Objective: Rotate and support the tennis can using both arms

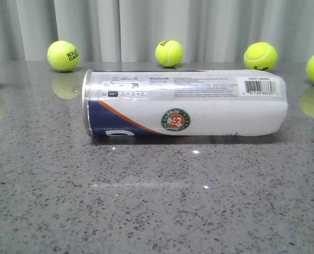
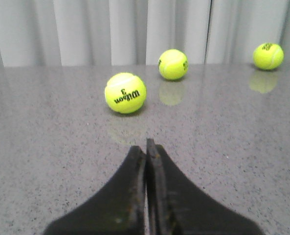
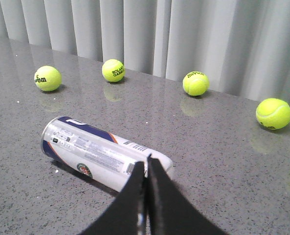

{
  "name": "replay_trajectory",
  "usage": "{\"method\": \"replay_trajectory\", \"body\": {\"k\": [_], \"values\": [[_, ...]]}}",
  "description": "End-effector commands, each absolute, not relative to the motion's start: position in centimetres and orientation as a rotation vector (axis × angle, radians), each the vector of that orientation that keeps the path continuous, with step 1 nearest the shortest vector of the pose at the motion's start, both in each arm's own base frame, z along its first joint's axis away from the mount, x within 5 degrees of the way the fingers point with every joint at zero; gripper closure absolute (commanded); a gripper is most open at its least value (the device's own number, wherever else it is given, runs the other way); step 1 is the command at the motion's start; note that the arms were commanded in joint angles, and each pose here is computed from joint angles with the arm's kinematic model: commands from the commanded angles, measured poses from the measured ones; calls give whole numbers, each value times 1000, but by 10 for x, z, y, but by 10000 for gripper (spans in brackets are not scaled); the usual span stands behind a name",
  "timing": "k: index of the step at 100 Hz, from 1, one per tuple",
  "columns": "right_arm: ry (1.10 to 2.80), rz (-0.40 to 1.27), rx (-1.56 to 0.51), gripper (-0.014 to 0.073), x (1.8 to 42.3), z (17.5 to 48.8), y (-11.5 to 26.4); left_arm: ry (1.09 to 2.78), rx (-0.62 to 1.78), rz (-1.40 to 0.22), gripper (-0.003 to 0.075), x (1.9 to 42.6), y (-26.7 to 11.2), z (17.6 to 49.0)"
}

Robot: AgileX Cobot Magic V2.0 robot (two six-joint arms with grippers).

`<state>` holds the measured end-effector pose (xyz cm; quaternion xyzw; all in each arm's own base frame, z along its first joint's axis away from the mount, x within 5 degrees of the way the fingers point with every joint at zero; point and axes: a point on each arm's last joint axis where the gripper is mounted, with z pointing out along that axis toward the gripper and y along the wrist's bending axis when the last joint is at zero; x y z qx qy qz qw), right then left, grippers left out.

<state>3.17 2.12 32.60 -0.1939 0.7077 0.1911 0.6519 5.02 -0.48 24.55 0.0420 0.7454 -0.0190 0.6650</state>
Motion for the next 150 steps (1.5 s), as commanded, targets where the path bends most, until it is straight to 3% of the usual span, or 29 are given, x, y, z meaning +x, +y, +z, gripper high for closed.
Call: {"method": "replay_trajectory", "body": {"k": [1,36,45,65,72,82,101,120,150], "values": [[1512,435,-409,655,32,341,20,1719,95,-55,739,54,-6,269],[1512,435,-409,655,32,341,20,2021,110,-63,723,95,-10,289],[1512,435,-409,655,32,341,20,2078,113,-63,633,108,-11,294],[1512,435,-409,655,32,341,20,2149,76,-137,327,134,-16,305],[1512,435,-409,655,32,341,20,2180,54,-189,281,141,-20,309],[1512,435,-409,655,32,341,20,2230,80,-243,277,153,-25,314],[1512,435,-409,655,32,341,20,2297,103,-463,277,176,-42,319],[1512,435,-409,655,32,341,20,2343,189,-816,277,196,-66,318],[1512,435,-409,655,32,341,20,2232,223,-1354,277,222,-98,310]]}}
